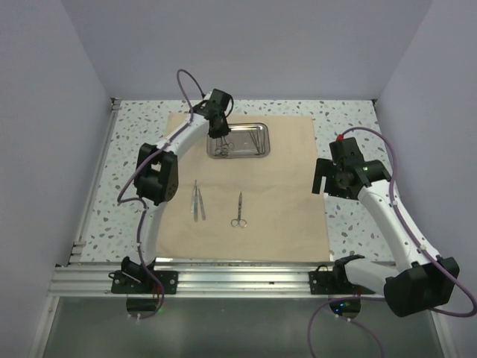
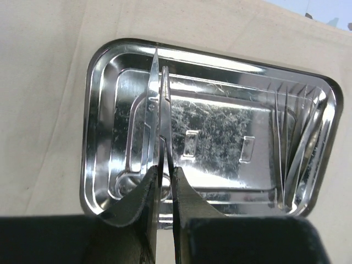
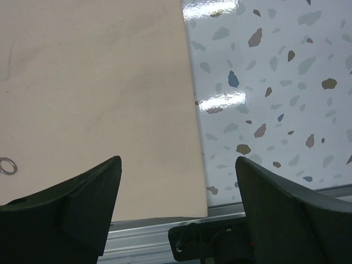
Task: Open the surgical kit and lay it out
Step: Pick up the medical item from the container, then place the medical item in the surgical kit.
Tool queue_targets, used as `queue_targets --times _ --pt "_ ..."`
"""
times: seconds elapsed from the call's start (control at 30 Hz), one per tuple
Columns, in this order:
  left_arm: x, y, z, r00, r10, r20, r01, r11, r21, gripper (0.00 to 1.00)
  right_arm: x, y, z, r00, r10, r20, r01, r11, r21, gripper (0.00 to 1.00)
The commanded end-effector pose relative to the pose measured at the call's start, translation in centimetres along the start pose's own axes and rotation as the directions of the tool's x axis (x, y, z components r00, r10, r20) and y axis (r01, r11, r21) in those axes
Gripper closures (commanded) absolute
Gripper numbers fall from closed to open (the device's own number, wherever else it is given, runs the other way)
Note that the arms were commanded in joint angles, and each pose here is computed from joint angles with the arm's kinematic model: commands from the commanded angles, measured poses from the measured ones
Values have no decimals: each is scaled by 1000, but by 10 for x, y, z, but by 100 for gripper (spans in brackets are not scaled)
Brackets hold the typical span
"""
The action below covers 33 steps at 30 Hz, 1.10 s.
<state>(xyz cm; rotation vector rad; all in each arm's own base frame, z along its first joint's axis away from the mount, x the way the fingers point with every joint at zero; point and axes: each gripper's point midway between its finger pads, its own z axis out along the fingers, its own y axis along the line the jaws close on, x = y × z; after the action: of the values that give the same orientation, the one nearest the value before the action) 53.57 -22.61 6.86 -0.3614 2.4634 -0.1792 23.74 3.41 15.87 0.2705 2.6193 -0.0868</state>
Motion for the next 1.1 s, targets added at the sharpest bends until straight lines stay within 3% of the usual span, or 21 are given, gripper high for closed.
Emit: queue_targets --times 0.0,0.13,0.23,0.53,0.73,0.87,0.97,1.07 --pt "-29 -15 -59 997 -7 77 1 997 82 100 -7 6 -6 999 23 44 -20 999 -47 11" --pt "-2 -16 -95 997 30 72 -37 995 96 100 -8 10 -10 998 44 43 -41 997 -72 11" --pt "64 -10 -108 995 102 -1 -101 991 86 100 -10 15 -15 997 62 34 -59 994 -92 11" --pt "186 6 -133 979 144 -145 -127 984 125 100 7 25 -11 997 80 -23 -83 987 -138 12" --pt "222 7 -139 969 173 -179 -153 980 124 100 24 26 -6 997 62 -53 -69 988 -142 12" --pt "223 2 -147 964 184 -194 -159 978 138 54 27 25 -7 997 54 -55 -61 989 -138 12" --pt "202 -5 -159 969 197 -146 -178 975 133 43 25 22 -10 998 57 -39 -62 990 -131 12" --pt "163 -13 -171 971 236 -42 -230 966 115 39 20 20 -15 998 59 -22 -61 990 -123 12"
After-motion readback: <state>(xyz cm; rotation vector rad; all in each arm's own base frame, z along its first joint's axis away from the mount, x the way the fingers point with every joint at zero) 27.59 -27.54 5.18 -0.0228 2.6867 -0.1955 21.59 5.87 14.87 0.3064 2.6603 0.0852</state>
